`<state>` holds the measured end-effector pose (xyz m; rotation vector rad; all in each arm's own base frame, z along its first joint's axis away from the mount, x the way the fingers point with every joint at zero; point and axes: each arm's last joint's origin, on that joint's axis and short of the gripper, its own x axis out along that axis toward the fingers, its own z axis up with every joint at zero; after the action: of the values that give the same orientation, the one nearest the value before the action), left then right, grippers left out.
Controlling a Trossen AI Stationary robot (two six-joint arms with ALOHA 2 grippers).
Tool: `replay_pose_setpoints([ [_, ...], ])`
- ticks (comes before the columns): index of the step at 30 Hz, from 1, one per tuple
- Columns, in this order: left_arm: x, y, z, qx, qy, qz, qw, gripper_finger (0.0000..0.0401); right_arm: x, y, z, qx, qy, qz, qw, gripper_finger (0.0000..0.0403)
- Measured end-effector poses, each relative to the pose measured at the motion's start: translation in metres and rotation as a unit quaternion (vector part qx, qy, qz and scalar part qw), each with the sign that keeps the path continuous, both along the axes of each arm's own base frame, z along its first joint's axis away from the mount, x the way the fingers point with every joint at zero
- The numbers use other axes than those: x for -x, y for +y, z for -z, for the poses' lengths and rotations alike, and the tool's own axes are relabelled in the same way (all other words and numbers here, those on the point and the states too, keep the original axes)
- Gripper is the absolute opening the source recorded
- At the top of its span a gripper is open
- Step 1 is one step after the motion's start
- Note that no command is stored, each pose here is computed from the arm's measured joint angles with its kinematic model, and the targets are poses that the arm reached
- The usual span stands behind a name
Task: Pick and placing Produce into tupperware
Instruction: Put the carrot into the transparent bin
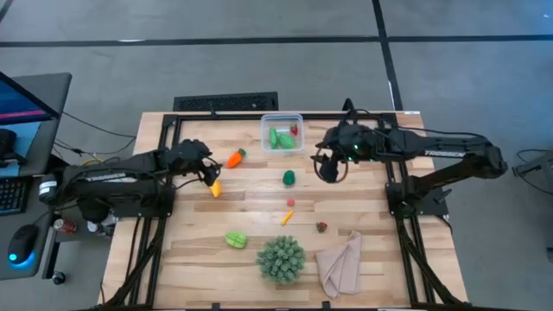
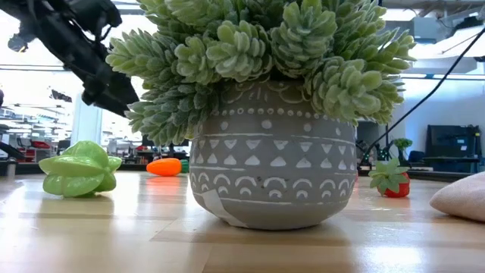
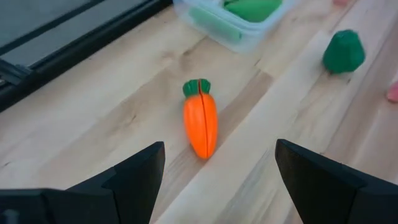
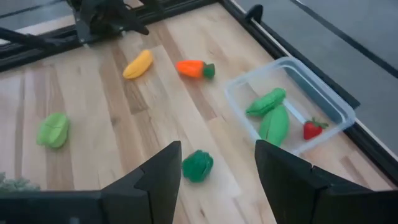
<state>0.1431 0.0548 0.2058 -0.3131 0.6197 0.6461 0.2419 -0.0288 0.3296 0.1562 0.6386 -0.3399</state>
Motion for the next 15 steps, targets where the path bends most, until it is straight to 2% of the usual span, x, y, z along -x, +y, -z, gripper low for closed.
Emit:
replay_pose_setpoints([
  [15,-0.048,0.016,0.042,0.006,0.058,0.004,0.998,0.0297,0.019,0.066,0.005,-0.003,0.022,0.042,0.999,0.0178],
])
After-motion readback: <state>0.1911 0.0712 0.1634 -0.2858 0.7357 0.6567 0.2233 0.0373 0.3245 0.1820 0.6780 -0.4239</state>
